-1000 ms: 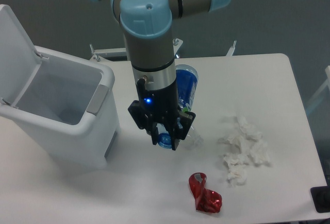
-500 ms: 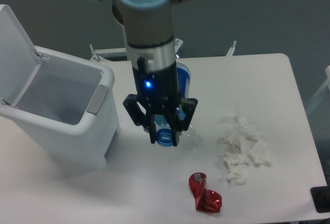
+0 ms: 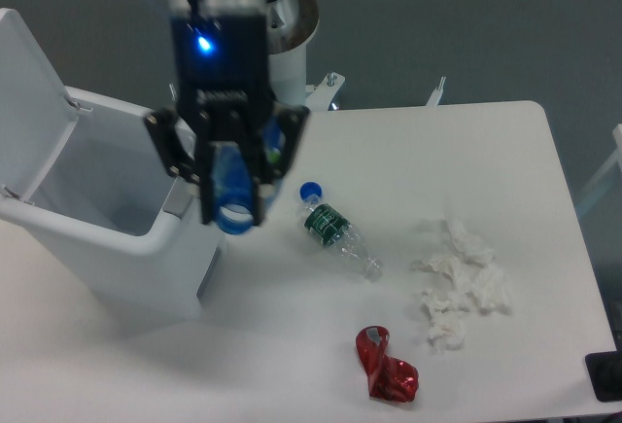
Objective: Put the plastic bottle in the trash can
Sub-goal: 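Carry the held bottle up and over toward the open white bin, then lower the bottle into the bin and open the gripper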
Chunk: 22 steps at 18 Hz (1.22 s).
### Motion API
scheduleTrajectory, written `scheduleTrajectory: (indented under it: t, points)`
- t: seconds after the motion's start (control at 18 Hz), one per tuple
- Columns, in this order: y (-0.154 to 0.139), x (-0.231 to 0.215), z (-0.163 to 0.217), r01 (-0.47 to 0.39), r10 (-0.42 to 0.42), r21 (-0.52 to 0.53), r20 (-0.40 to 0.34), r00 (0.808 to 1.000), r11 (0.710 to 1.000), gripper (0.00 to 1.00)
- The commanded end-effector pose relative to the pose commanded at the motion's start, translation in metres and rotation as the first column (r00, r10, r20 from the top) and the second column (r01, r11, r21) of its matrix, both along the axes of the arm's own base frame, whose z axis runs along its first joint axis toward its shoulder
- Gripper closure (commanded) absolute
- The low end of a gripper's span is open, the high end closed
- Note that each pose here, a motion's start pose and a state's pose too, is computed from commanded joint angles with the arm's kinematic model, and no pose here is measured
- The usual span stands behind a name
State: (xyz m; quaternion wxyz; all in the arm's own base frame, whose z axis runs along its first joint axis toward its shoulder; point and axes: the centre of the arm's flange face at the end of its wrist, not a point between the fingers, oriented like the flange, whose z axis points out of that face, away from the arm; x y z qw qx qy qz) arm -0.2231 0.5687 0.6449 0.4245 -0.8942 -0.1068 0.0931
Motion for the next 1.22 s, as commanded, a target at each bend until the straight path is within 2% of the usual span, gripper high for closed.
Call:
scheduleTrajectory:
  t: [0.39,0.61,0.83,1.17,1.22]
  points:
    - [0.035,0.051,-0.035,0.137,-0.137,0.001,0.102,0.985,0.991,0.97]
    - [0.048,0.050,-0.063,0.148,-0.142,-0.034,0.132,0.981,0.988,0.96]
    - [0.054,0.052,-0.071,0.161,-0.154,-0.042,0.140,0.978,0.986,0.94]
    - [0.068,0.052,-0.089,0.191,-0.185,-0.028,0.142,0.972,0.981,0.88]
    - [0.070,0.055,-0.091,0.198,-0.192,-0.029,0.145,0.971,0.980,0.83]
